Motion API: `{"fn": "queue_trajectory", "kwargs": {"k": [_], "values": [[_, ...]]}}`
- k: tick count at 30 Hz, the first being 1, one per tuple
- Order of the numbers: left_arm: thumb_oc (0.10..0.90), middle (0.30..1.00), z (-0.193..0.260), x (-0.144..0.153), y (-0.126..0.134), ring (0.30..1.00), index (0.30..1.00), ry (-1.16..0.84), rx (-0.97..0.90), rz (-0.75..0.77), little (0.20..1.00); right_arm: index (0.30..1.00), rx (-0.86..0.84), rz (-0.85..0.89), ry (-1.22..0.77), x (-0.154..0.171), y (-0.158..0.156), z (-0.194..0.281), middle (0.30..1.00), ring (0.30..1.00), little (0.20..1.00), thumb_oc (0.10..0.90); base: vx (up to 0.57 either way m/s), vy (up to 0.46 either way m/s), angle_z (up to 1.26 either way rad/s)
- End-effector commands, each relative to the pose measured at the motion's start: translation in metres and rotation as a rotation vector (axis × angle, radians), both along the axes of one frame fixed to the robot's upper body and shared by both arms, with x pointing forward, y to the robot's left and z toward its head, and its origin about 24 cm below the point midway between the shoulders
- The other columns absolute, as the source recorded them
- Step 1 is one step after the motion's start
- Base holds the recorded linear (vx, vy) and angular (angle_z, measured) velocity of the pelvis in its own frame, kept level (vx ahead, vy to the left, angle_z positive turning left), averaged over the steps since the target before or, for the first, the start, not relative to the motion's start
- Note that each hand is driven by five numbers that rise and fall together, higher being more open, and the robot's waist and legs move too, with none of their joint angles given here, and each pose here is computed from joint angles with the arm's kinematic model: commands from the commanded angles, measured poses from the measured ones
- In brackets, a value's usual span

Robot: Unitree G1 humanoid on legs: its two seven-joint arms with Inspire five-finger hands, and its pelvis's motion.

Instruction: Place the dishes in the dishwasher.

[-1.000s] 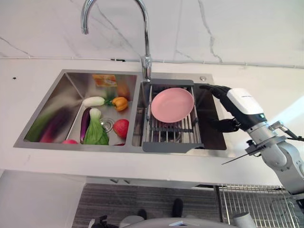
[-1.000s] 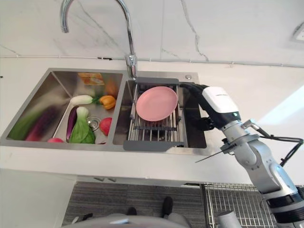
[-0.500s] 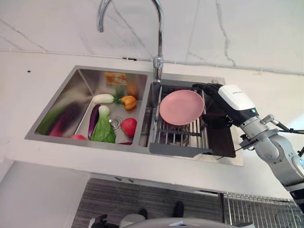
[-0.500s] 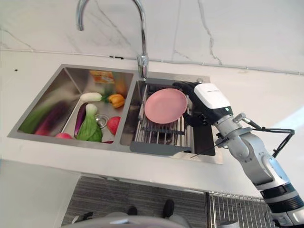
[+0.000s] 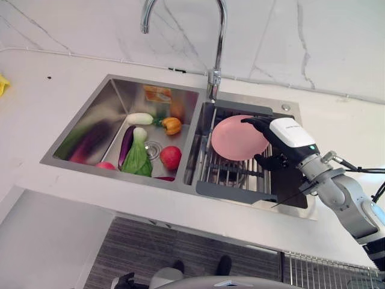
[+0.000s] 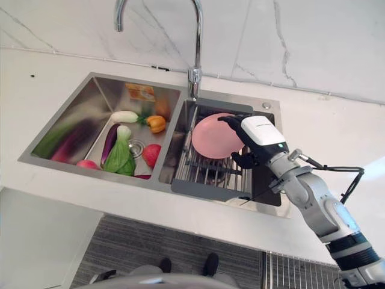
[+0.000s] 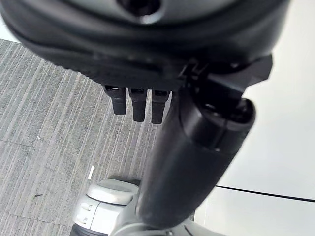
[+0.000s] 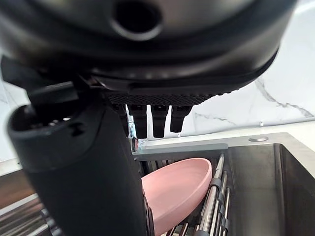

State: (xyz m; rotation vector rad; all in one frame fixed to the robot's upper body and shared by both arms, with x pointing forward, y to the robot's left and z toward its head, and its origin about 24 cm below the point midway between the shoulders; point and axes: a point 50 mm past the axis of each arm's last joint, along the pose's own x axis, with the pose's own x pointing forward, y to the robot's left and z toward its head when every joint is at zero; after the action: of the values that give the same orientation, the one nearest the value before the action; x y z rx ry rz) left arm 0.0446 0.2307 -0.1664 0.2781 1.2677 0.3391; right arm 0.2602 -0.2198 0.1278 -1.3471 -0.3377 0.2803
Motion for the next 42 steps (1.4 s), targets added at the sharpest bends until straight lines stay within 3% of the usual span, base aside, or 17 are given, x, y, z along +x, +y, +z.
{"fn": "queue_trajectory", "kwargs": {"k": [1, 8, 19, 25, 26, 27, 28, 42], "values": [[0.800, 0.900, 0.001, -0.005, 0.015, 0.900, 0.900, 0.044, 0.052, -0.006, 0.900, 0.900, -0.005, 0.046, -0.197, 0.008, 0.012, 0.034, 0.900, 0.900, 0.900, 0.800, -0.02, 0.005, 0.07], [0.800, 0.900, 0.001, -0.007, 0.014, 0.900, 0.900, 0.045, 0.047, 0.011, 0.900, 0.900, -0.043, 0.004, -0.196, 0.008, 0.009, 0.021, 0.900, 0.900, 0.900, 0.800, -0.02, 0.003, 0.10], [0.800, 0.900, -0.001, -0.003, 0.005, 0.900, 0.900, 0.028, 0.041, 0.013, 0.900, 0.900, -0.295, -0.112, -0.307, 0.010, -0.004, -0.008, 0.900, 0.900, 0.900, 0.800, -0.01, 0.002, 0.05], [0.800, 0.900, 0.000, 0.006, -0.002, 0.900, 0.900, -0.006, 0.041, -0.017, 0.900, 0.900, -0.310, -0.145, -0.348, 0.013, 0.001, -0.018, 0.900, 0.900, 0.900, 0.800, 0.00, 0.002, 0.01], [0.800, 0.900, 0.000, 0.008, -0.005, 0.900, 0.900, -0.025, 0.036, -0.025, 0.900, 0.705, -0.294, -0.153, -0.361, 0.014, 0.003, -0.021, 0.705, 0.705, 0.705, 0.670, 0.00, 0.000, 0.00], [0.800, 0.900, 0.000, 0.007, -0.006, 0.900, 0.900, -0.023, 0.033, -0.029, 0.900, 0.342, -0.290, -0.151, -0.365, 0.015, 0.006, -0.022, 0.342, 0.342, 0.342, 0.428, 0.00, 0.000, 0.00], [0.800, 0.900, 0.000, 0.008, -0.007, 0.900, 0.900, -0.027, 0.036, -0.032, 0.900, 0.300, -0.288, -0.154, -0.373, 0.015, 0.006, -0.023, 0.300, 0.300, 0.300, 0.400, 0.00, 0.000, 0.00], [0.800, 0.900, 0.002, 0.014, -0.012, 0.900, 0.900, -0.075, 0.038, -0.093, 0.900, 0.300, -0.182, -0.131, -0.519, 0.016, 0.024, -0.013, 0.300, 0.300, 0.300, 0.400, 0.00, 0.000, 0.00]]}}
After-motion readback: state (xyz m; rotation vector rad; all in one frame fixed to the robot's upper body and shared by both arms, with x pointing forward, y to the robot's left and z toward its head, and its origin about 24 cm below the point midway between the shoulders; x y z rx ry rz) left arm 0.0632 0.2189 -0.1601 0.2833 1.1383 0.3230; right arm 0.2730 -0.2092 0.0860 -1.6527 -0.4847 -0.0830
